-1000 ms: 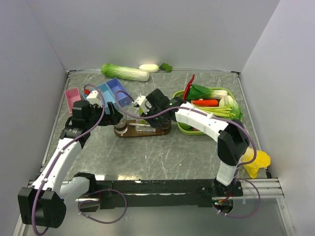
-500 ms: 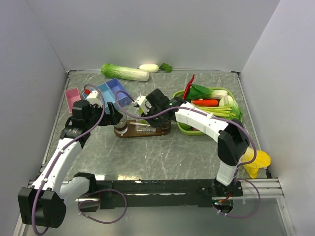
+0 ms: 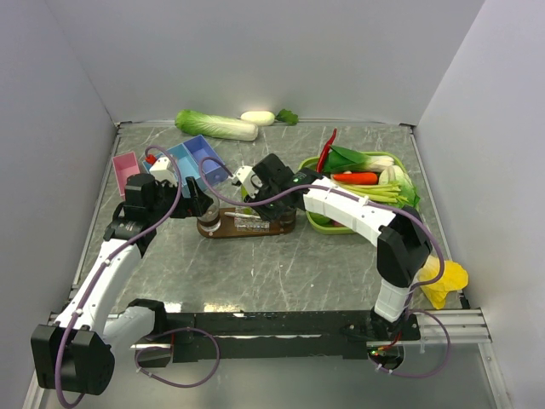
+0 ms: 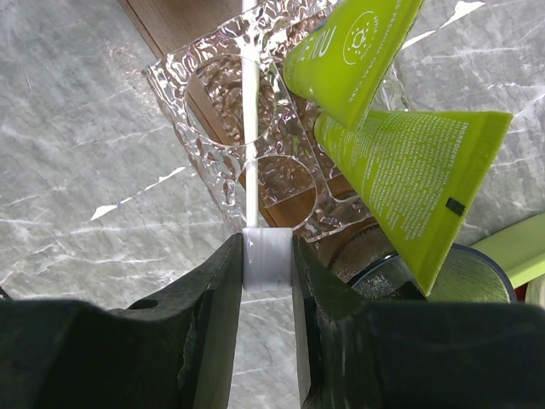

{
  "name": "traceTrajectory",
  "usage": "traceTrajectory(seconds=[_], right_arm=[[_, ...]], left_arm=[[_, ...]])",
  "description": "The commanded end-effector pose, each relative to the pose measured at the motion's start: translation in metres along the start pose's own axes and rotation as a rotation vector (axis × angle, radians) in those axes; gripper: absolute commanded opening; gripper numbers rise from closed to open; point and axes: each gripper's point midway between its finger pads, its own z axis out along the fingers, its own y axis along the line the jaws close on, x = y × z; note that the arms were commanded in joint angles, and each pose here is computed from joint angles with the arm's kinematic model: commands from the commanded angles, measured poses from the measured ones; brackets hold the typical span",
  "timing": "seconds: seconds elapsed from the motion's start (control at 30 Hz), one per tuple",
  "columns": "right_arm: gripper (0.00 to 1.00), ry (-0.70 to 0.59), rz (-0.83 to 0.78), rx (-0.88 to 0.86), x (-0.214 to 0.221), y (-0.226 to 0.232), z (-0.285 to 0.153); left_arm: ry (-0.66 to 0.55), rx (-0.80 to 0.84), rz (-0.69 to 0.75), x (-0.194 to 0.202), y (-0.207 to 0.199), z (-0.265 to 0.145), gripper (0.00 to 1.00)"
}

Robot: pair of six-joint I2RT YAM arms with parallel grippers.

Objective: Prepare toiletry sets of a toothbrush and toothpaste on the tray
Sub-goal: Pick up the toothbrush from the toothpaste holder.

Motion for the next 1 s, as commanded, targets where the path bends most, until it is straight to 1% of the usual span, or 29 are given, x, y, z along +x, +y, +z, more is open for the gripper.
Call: traceTrajectory(seconds=[0.0, 0.5, 0.67, 0.97], right_arm=[[0.05, -0.046, -0.008, 0.005, -0.014, 0.002, -0.026], [0.02, -0.049, 0.017, 0.039, -0.007, 0.005, -0.052], [0.01, -0.02, 0.032, 0.05, 0.005, 0.009, -0.058], [0.0, -0.027, 0.057, 0.07, 0.017, 0.017, -0.079]], left_arm=[[-0.067, 0.035, 0.035, -0.024, -0.01, -0.003, 0.97], [-0.072, 0.042, 0.035, -0.024, -0.011, -0.006, 0.97], [-0.072, 0.047, 0.034, -0.024, -0.012, -0.006, 0.97], [-0.076, 0.056, 0.033, -0.024, -0.014, -0.008, 0.97]])
